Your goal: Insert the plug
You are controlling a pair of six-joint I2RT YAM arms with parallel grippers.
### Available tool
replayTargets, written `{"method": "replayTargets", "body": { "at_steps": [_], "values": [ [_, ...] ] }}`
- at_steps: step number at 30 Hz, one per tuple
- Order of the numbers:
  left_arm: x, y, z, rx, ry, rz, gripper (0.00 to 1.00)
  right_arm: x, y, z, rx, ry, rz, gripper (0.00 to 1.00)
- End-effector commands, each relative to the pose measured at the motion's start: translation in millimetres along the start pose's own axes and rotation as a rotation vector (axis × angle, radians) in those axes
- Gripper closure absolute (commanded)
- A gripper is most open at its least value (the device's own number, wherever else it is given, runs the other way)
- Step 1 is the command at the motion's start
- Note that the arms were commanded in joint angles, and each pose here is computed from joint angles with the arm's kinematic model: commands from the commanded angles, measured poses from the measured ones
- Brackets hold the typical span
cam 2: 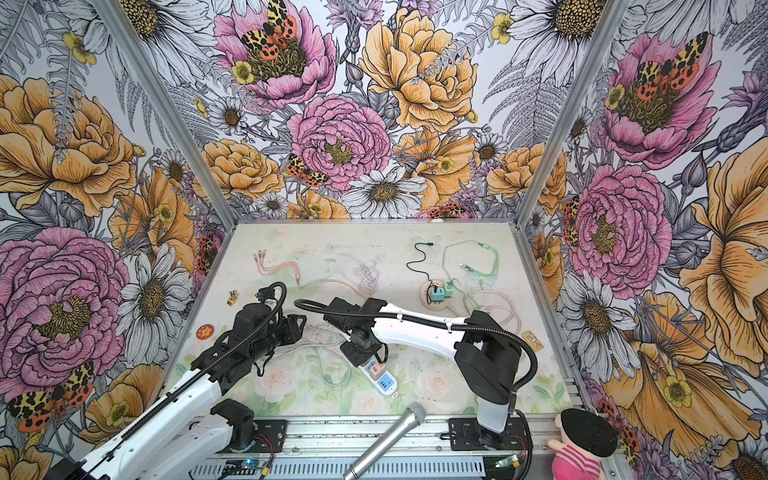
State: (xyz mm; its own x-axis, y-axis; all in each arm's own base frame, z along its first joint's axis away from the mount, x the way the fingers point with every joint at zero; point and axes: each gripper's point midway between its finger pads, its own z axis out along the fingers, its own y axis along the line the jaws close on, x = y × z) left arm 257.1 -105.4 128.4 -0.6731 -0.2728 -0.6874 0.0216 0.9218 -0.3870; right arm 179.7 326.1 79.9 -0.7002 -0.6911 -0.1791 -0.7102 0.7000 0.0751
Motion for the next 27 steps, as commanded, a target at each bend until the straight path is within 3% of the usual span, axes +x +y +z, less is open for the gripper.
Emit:
{"method": "replayTargets", "body": {
  "at_steps": [1, 12, 27],
  "values": [
    [-5, -4, -1, 0.028, -0.021, -0.015, 0.46, 19, -2, 16, 0.034, 0.069, -0.015, 1.00],
    [-7, -9, -3, 0.049, -0.021, -0.020, 0.47, 50, -14, 47, 0.095, 0.126, -0.002, 1.00],
    [-4, -5, -6, 0.043, -0.023, -0.033, 0.47, 64, -6, 77, 0.059, 0.240, -0.021, 1.00]
  ]
}}
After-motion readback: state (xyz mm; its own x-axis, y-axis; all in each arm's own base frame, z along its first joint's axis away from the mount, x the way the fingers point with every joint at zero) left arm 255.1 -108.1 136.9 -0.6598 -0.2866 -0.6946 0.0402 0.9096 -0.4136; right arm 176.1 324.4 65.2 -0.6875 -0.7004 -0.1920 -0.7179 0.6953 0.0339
